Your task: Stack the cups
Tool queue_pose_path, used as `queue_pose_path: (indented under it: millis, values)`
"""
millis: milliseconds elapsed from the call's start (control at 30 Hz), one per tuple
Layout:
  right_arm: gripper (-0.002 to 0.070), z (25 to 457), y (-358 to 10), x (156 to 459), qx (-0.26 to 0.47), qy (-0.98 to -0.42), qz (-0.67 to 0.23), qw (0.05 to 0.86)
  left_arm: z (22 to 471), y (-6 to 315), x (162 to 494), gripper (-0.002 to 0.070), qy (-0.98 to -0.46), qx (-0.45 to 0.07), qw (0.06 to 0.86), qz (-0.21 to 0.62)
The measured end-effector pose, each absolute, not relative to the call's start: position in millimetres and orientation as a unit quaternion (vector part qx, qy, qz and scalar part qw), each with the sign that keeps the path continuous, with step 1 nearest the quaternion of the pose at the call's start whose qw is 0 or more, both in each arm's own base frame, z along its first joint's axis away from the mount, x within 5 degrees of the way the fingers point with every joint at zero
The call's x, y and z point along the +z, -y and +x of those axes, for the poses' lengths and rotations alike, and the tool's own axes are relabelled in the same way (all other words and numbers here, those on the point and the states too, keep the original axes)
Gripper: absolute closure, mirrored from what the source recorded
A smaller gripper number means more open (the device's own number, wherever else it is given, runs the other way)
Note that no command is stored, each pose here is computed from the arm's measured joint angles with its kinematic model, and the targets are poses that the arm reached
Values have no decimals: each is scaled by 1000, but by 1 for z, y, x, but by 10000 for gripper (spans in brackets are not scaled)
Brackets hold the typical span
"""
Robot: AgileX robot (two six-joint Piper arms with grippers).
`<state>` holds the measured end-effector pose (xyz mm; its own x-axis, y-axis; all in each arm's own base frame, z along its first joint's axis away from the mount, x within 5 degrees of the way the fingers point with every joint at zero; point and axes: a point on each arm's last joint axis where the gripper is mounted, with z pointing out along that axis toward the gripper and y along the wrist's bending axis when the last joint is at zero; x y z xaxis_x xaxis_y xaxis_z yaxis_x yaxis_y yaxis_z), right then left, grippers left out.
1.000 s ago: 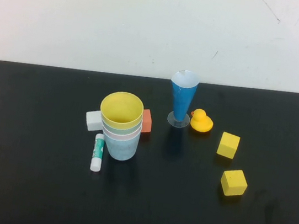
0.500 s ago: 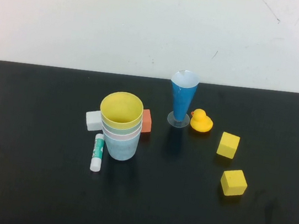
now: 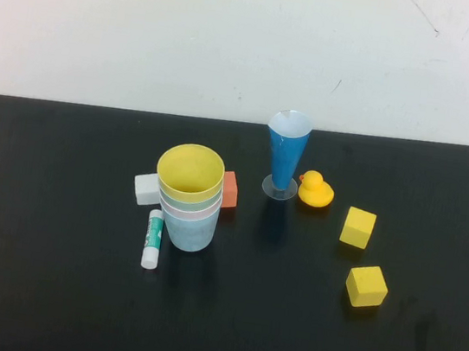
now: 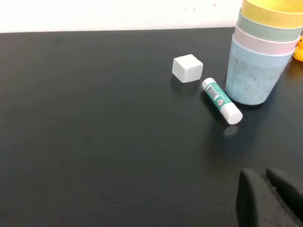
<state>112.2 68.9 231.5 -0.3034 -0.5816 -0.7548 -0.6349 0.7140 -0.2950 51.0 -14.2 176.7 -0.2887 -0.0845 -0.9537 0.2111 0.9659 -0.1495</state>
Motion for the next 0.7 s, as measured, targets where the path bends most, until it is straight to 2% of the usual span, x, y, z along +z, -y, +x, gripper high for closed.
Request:
queue_pose_path:
  millis: [533,700]
  values:
    - [678,112,-69,231,29,-807,-377,454,51,14,177,674,-792,-117,597,50]
    - [678,112,-69,231,29,-807,-377,454,51,16,177,674,-793,-145,591,31]
